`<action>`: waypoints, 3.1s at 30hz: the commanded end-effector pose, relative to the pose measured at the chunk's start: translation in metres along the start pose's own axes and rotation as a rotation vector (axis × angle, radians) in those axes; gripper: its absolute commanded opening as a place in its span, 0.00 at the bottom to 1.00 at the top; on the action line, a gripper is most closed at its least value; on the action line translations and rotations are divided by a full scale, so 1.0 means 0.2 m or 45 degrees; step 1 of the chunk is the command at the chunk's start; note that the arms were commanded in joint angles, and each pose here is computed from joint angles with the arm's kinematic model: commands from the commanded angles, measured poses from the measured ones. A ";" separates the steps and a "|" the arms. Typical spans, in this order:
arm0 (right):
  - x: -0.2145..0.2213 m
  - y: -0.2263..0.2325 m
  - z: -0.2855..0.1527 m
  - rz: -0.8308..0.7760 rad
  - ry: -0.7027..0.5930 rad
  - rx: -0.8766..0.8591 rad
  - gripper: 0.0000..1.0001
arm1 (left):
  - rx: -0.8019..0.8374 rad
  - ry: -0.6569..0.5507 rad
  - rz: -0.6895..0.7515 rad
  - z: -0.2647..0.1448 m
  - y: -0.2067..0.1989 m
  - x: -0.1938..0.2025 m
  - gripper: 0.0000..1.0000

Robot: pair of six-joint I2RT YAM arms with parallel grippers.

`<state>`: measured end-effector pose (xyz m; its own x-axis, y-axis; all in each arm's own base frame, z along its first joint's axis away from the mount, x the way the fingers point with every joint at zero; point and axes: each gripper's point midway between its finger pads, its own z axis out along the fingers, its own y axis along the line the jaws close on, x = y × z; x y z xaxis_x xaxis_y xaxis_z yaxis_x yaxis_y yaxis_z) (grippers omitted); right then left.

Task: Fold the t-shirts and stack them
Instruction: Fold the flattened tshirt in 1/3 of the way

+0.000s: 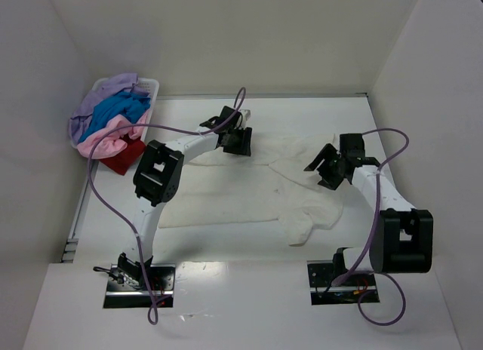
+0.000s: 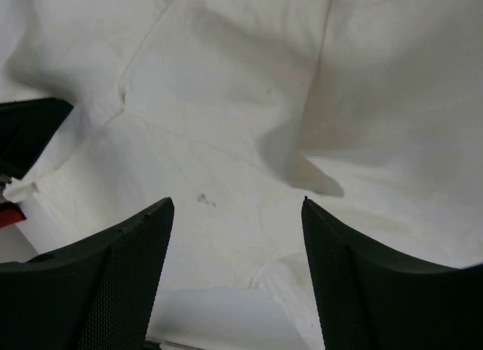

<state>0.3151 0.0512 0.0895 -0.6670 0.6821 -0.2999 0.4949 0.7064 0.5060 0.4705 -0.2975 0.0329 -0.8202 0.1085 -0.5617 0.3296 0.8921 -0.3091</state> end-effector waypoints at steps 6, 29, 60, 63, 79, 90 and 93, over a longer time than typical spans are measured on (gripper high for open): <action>0.30 0.14 -0.02 -0.088 0.096 -0.060 0.74 | -0.048 0.063 0.005 0.04 0.05 0.07 0.66; 0.04 0.06 0.24 -0.083 -0.186 0.271 0.54 | -0.052 0.071 0.007 0.06 0.10 0.07 0.67; -0.14 -0.11 0.07 -0.011 -0.146 0.289 0.00 | -0.058 0.115 0.013 0.11 0.14 0.10 0.67; -0.04 -0.19 0.16 -0.015 -0.051 0.316 0.09 | -0.058 0.115 0.013 0.11 0.14 0.10 0.67; -0.47 0.24 -0.08 -0.127 -0.366 0.084 0.60 | -0.135 -0.062 -0.004 -0.29 0.21 -0.14 0.78; -0.54 0.31 0.30 -0.310 -0.306 0.187 0.00 | -0.287 -0.145 -0.211 -0.56 0.60 -0.11 0.92; -0.48 0.26 0.41 -0.342 -0.256 0.249 0.00 | -0.313 -0.109 -0.240 -0.52 0.65 -0.06 0.92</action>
<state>0.4331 0.0356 0.0705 -0.6831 0.5333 -0.4990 0.4630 0.8446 0.2689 0.4811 -0.1328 0.0939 -0.7896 -0.0967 -0.6060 0.0554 0.9722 -0.2274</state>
